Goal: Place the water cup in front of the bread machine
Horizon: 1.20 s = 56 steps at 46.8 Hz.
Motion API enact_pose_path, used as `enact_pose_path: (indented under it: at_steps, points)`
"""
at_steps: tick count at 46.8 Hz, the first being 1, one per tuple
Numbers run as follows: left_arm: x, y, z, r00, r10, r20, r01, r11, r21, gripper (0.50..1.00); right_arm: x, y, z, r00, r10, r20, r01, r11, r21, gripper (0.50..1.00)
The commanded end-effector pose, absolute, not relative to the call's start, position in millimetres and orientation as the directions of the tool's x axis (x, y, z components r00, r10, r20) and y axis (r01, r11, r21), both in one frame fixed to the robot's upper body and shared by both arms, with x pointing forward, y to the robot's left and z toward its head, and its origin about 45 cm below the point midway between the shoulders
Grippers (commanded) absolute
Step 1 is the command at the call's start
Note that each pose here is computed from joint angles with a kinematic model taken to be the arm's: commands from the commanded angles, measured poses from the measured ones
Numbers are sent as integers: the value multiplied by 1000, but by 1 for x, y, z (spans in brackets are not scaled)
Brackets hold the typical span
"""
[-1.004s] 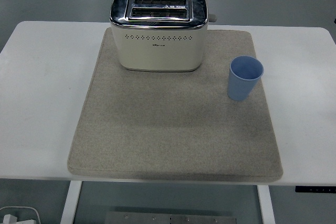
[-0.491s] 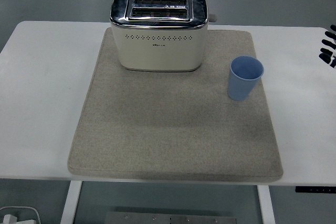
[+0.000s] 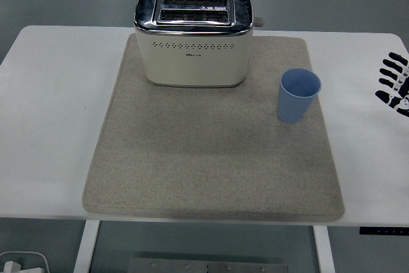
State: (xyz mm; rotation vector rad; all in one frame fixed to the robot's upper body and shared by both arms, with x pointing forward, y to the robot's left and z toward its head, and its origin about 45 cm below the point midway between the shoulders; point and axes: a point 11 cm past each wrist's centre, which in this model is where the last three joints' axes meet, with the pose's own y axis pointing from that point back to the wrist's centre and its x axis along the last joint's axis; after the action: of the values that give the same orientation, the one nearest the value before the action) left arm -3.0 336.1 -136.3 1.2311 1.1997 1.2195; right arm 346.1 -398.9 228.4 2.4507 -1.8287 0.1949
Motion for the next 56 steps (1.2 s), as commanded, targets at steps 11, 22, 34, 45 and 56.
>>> enact_pose_path:
  at_steps: [11,22,34,45,56]
  points:
    - [-3,336,-136,4,1000,22,6,-22,1000,996,347,-368,209,313,-940,138,-948,-319,-18,915]
    - [-3,336,-136,4,1000,22,6,-22,1000,996,346,-350,198,316,-922,224,-944,-329,-24,915]
    - [-2,336,-136,4,1000,22,5,-22,1000,996,346,-342,193,315,-921,229,-944,-330,-26,915]
    - [-3,336,-136,4,1000,22,5,-22,1000,996,346,-327,186,323,-911,256,-939,-343,-34,915]
    - [-2,336,-136,5,1000,20,3,-20,1000,996,348,-320,185,321,-913,253,-939,-342,-42,915]
